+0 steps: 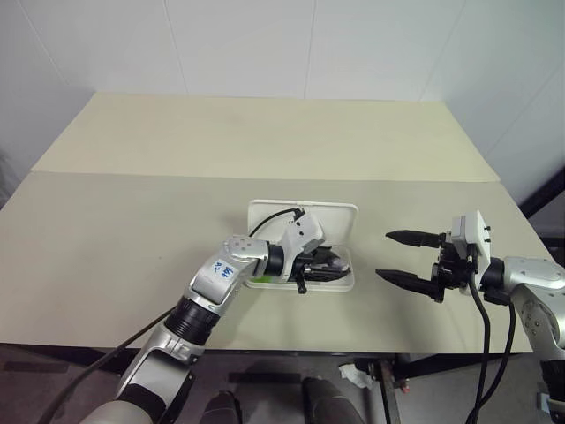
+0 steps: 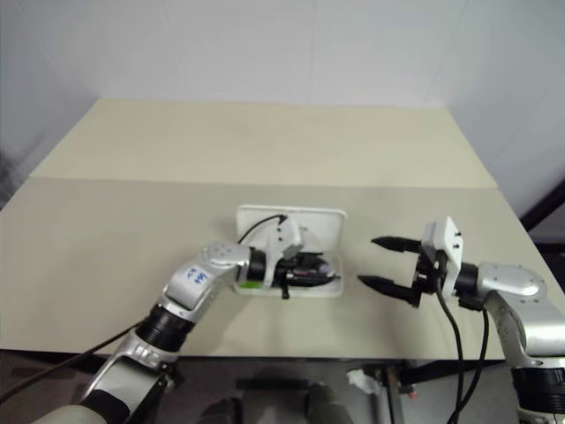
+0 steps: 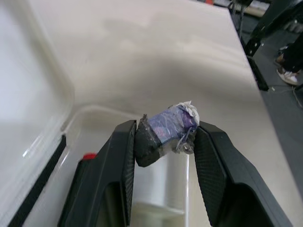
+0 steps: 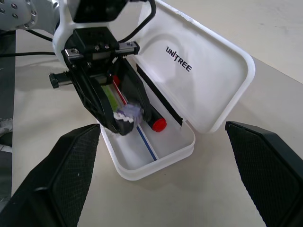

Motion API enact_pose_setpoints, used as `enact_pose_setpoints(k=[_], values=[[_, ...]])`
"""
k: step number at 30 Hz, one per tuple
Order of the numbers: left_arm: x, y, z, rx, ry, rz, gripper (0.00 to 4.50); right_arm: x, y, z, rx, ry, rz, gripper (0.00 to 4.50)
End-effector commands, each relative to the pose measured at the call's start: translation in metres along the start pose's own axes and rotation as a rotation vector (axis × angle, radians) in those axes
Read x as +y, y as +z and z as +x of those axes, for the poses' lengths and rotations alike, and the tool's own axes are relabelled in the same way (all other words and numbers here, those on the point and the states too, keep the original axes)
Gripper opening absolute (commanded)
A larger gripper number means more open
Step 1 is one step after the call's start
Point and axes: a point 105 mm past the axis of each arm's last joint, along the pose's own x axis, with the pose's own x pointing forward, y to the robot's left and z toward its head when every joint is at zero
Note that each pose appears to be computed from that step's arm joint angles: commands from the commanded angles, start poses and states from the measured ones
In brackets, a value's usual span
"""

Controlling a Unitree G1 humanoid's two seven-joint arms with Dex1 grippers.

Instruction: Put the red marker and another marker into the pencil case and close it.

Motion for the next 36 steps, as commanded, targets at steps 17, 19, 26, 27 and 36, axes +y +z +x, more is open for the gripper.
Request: enact_pose_setpoints(k=[17, 19, 26, 27, 36], values=[[-0.003, 0.010, 0.002, -0.029, -0.020, 0.010, 4.47, -0.003, 0.012, -0.005, -0.018, -0.023, -0.049, 4.50], [-0.001, 0.011, 0.001, -0.032, -0.009, 0.017, 4.47, -0.003, 0.012, -0.005, -0.019, -0.023, -0.049, 4.50], [0.017, 0.010, -0.003, -0.019, 0.088, 0.012, 4.47, -0.003, 0.012, -0.003, -0.024, -0.023, -0.049, 4.50], [0.019, 0.012, -0.005, -0.021, 0.104, 0.009, 4.47, -0.003, 0.012, -0.003, -0.025, -0.024, -0.049, 4.50], [0.022, 0.002, 0.000, 0.051, 0.103, 0.035, 4.47, -0.003, 0.010, -0.001, -0.031, -0.022, -0.045, 4.50]])
